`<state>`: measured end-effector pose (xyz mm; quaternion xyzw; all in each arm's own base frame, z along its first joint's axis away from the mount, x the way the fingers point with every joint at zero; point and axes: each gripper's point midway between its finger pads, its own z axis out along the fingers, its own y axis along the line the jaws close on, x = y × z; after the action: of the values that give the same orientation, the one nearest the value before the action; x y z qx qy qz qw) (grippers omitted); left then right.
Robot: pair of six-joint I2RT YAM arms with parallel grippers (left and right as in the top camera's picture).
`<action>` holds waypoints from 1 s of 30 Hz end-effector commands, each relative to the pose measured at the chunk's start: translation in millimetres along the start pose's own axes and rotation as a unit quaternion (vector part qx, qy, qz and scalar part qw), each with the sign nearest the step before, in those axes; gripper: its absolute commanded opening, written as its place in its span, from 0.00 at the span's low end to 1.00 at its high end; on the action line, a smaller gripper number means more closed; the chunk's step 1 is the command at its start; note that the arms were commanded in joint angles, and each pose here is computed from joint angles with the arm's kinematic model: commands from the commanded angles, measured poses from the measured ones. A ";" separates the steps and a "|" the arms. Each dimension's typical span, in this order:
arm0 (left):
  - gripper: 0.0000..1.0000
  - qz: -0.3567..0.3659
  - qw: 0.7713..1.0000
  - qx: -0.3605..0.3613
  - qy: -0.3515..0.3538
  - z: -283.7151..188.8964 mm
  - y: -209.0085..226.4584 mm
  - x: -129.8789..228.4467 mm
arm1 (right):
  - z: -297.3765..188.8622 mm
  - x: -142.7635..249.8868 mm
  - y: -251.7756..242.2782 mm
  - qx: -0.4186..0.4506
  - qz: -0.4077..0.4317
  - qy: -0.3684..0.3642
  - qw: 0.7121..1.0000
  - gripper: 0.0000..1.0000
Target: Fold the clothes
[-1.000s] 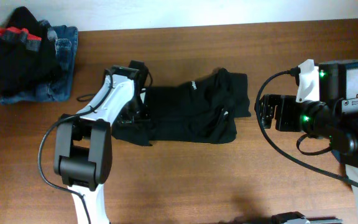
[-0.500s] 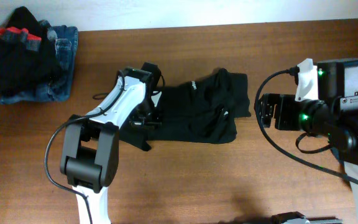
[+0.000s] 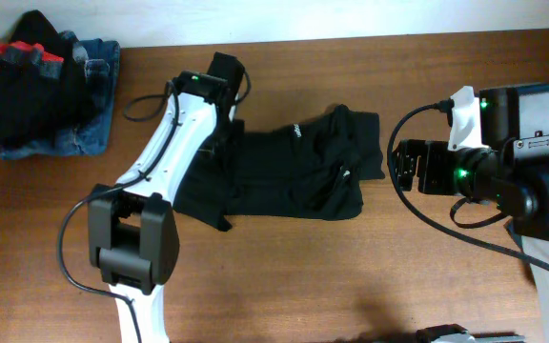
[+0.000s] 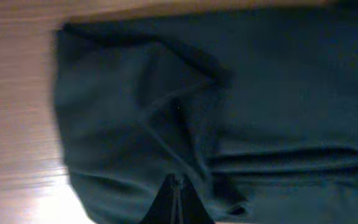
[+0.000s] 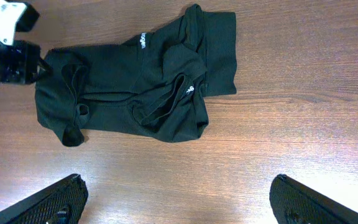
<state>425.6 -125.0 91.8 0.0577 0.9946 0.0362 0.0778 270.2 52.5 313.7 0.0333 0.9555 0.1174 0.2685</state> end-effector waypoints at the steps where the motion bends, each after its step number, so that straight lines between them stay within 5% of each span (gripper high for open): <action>1: 0.00 -0.055 0.997 -0.045 -0.006 9.8 33.4 -9.2 | -1.1 -4.9 -2.3 0.006 0.003 -0.007 1.000 0.99; 14: 0.01 -0.077 0.996 0.017 0.032 70.0 24.5 -13.4 | -1.1 -4.8 -2.3 0.006 0.003 -0.007 1.000 0.99; 30: 0.01 -0.061 0.986 0.157 0.013 65.7 -38.3 -28.8 | -1.1 -4.6 -2.3 0.006 0.003 -0.007 1.000 0.99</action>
<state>460.3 -144.9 29.1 0.0059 0.9941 -0.0872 0.0637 271.1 52.6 312.5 0.0333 0.9562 0.1171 0.2664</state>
